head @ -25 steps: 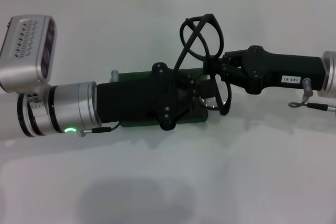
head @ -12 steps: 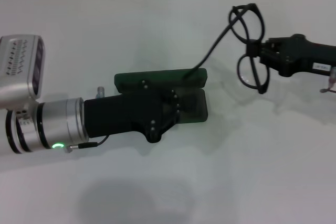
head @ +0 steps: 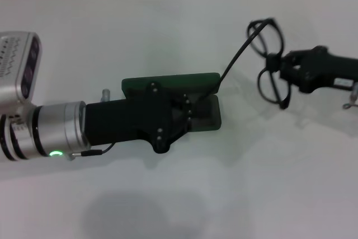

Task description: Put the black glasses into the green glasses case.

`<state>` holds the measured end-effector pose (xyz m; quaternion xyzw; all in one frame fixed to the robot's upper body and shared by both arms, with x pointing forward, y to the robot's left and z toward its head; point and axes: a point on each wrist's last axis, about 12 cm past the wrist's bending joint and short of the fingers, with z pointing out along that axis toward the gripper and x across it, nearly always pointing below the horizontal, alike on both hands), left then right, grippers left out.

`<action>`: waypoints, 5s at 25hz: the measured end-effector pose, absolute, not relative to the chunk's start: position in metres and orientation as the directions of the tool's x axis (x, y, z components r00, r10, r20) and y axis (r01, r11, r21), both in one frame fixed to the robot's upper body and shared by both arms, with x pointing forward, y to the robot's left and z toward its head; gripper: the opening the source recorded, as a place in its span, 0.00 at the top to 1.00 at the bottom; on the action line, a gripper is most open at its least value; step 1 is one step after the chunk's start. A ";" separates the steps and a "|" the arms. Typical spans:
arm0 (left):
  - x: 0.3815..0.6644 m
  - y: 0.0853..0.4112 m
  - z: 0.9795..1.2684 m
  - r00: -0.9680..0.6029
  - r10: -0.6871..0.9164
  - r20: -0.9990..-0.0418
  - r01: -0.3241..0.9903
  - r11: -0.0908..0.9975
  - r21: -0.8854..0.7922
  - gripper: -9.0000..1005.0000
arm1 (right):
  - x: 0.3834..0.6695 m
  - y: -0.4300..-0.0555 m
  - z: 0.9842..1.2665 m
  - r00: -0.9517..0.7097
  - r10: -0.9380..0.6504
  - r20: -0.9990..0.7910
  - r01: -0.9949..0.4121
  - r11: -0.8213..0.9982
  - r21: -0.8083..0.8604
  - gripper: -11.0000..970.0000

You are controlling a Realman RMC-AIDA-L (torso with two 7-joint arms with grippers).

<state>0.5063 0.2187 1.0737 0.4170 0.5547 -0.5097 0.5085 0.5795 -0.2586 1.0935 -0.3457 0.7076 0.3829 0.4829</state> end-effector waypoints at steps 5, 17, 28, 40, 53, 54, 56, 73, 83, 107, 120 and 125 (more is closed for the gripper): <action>0.511 0.213 1.078 -0.124 -0.059 -0.991 0.985 0.113 -0.130 0.97 | 0.575 -0.239 1.088 -0.288 -0.161 -0.944 -0.888 0.413 0.201 0.82; 0.513 0.209 1.079 -0.125 -0.054 -0.991 0.986 0.103 -0.130 0.97 | 0.568 -0.222 1.092 -0.250 -0.172 -0.953 -0.934 0.302 0.190 0.82; 0.511 0.205 1.077 -0.136 -0.059 -0.989 0.985 0.095 -0.141 0.96 | 0.572 -0.218 1.102 -0.241 -0.102 -0.965 -0.934 0.296 0.202 0.82; 0.512 0.200 1.075 -0.147 -0.060 -0.987 0.982 0.107 -0.153 0.96 | 0.573 -0.206 1.113 -0.229 -0.031 -0.973 -0.946 0.244 0.215 0.81; 0.514 0.193 1.076 -0.153 -0.062 -0.986 0.984 0.085 -0.158 0.96 | 0.575 -0.196 1.121 -0.217 -0.001 -0.976 -0.956 0.203 0.212 0.81; 0.514 0.192 1.076 -0.155 -0.062 -0.986 0.984 0.082 -0.160 0.96 | 0.575 -0.196 1.121 -0.217 -0.001 -0.976 -0.956 0.201 0.212 0.81; 0.514 0.191 1.077 -0.155 -0.063 -0.986 0.984 0.078 -0.160 0.96 | 0.575 -0.194 1.122 -0.214 -0.002 -0.977 -0.958 0.194 0.210 0.81; 0.515 0.189 1.077 -0.155 -0.061 -0.986 0.985 0.070 -0.159 0.96 | 0.571 -0.181 1.126 -0.211 0.020 -0.977 -0.968 0.134 0.212 0.80; 0.514 0.189 1.077 -0.156 -0.059 -0.986 0.985 0.069 -0.160 0.95 | 0.571 -0.182 1.126 -0.215 0.021 -0.976 -0.967 0.134 0.216 0.80; 0.500 0.273 1.038 -0.180 0.230 -0.956 0.918 0.389 -0.079 0.95 | 0.602 -0.185 1.134 -0.002 -0.373 -0.928 -0.977 0.200 -0.078 0.79; 0.473 0.304 1.023 -0.245 0.298 -0.922 0.899 0.427 -0.101 0.95 | 0.623 -0.117 1.174 0.184 -0.640 -0.746 -0.979 -0.051 -0.197 0.79; 0.471 0.305 1.023 -0.246 0.297 -0.922 0.901 0.422 -0.104 0.95 | 0.625 -0.097 1.176 0.227 -0.705 -0.672 -0.970 -0.105 -0.217 0.79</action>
